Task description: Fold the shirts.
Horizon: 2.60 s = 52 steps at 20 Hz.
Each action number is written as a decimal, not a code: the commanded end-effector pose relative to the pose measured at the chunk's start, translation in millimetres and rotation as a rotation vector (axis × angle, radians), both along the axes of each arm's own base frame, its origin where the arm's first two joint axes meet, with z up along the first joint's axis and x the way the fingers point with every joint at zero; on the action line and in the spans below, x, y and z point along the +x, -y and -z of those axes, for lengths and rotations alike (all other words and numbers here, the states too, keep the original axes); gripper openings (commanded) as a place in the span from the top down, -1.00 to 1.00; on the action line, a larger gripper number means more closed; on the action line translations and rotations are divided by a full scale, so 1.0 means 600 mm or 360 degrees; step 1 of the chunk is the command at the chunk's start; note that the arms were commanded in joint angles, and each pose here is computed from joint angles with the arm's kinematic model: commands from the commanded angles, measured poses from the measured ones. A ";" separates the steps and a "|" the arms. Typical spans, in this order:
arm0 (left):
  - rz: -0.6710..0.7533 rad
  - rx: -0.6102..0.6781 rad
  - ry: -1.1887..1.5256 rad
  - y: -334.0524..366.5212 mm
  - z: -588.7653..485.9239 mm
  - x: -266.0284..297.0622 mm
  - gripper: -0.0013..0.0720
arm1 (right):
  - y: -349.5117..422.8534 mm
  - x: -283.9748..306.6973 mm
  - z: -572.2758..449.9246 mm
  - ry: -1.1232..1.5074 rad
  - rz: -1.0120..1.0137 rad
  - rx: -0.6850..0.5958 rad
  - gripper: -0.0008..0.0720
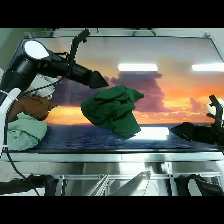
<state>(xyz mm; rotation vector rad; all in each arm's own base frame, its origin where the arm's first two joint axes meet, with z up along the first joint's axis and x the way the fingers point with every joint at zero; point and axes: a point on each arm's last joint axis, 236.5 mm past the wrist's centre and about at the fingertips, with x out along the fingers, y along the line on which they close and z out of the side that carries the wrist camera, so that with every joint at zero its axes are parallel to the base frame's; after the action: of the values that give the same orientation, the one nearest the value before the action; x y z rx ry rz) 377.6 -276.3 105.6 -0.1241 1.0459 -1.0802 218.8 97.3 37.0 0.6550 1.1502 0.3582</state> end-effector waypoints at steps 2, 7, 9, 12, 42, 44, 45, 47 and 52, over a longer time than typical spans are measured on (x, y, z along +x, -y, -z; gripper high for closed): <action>-0.0004 0.0051 -0.0419 -0.077 0.038 -0.056 -0.87 | -0.029 0.019 -0.021 0.0098 -0.0082 0.0149 -0.26; -0.0396 0.0034 -0.0812 -0.172 0.171 -0.067 -0.99 | -0.088 0.083 0.038 0.0113 -0.0255 0.0255 -0.33; -0.0519 0.0049 -0.0790 -0.191 0.217 -0.059 -0.99 | -0.119 0.088 0.109 0.0003 -0.0340 0.0190 -0.33; -0.0594 0.0083 -0.0787 -0.212 0.266 -0.050 -0.99 | -0.155 0.089 0.205 -0.0144 -0.0419 0.0078 -0.33; 0.0040 -0.0358 0.0574 -0.063 -0.412 -0.126 0.90 | -0.107 0.126 -0.529 0.1590 -0.0382 0.0082 0.94; 0.0002 -0.0197 0.0534 -0.059 -0.380 -0.127 0.90 | -0.102 0.136 -0.488 0.1432 -0.0387 0.0034 0.94; 0.0002 -0.0093 0.0473 -0.056 -0.349 -0.125 0.90 | -0.100 0.144 -0.455 0.1315 -0.0408 0.0016 0.94; 0.0064 0.0086 0.0328 -0.042 -0.280 -0.121 0.90 | -0.098 0.162 -0.384 0.1100 -0.0461 0.0004 0.93; 0.0150 0.0251 -0.0162 0.006 -0.059 -0.096 0.80 | -0.079 0.208 -0.168 0.0562 -0.0449 0.0008 0.93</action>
<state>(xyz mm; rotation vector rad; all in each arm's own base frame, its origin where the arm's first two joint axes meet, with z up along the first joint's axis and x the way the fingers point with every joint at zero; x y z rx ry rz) 316.8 -272.5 209.0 0.0001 1.0598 -1.1140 336.0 154.2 205.8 0.3858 0.7267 0.7452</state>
